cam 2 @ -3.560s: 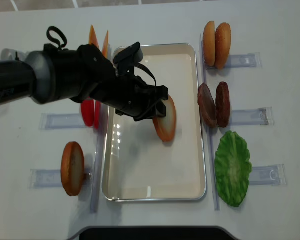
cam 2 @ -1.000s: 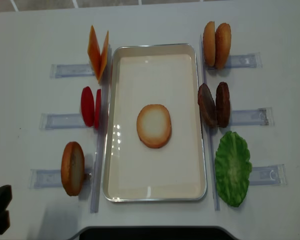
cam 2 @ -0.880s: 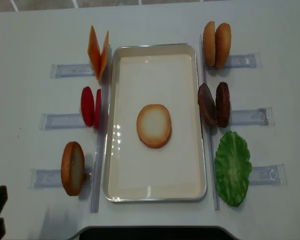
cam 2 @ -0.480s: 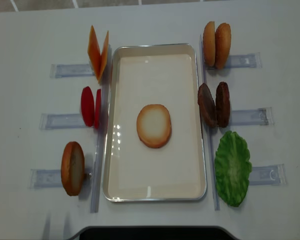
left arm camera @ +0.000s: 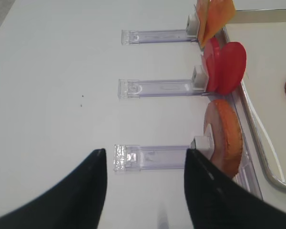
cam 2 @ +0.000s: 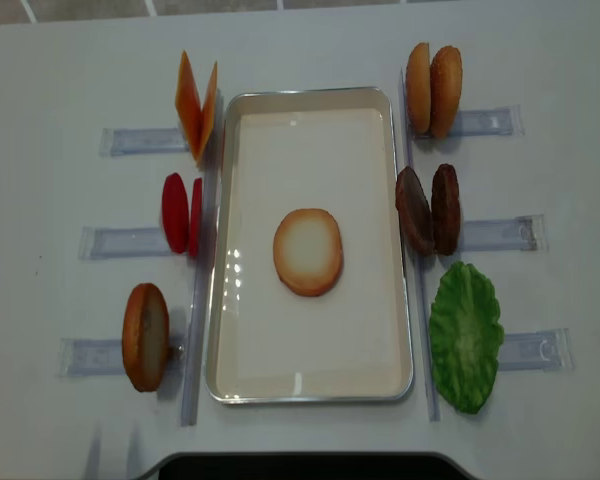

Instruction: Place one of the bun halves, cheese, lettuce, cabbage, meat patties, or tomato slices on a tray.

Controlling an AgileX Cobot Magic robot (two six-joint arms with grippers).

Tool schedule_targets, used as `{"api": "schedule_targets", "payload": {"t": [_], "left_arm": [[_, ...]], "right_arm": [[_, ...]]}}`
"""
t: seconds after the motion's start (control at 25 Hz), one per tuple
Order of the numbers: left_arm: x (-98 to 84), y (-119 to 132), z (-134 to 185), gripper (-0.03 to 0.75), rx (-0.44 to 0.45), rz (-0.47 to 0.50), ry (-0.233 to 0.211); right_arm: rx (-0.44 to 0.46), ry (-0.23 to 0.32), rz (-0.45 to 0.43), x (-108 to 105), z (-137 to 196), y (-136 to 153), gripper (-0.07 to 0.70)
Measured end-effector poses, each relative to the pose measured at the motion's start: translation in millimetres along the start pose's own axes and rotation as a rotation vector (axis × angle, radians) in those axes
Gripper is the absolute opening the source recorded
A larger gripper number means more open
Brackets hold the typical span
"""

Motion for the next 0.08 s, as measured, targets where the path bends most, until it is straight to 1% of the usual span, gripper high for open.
{"api": "schedule_targets", "payload": {"t": [0.08], "left_arm": [[0.0, 0.0, 0.0, 0.401, 0.0, 0.0, 0.0]], "right_arm": [[0.0, 0.0, 0.0, 0.0, 0.0, 0.0, 0.419]]}}
Point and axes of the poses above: a point on each arm's last joint axis where the gripper is mounted, y pointing out along that axis toward the gripper, x along the wrist's bending axis when the last joint is at zero, z = x × y, the point moved 5 cm from there along y, pointing out along that axis toward the gripper, and after that the axes turned 10 degrees about y, right-handed, at the moved point
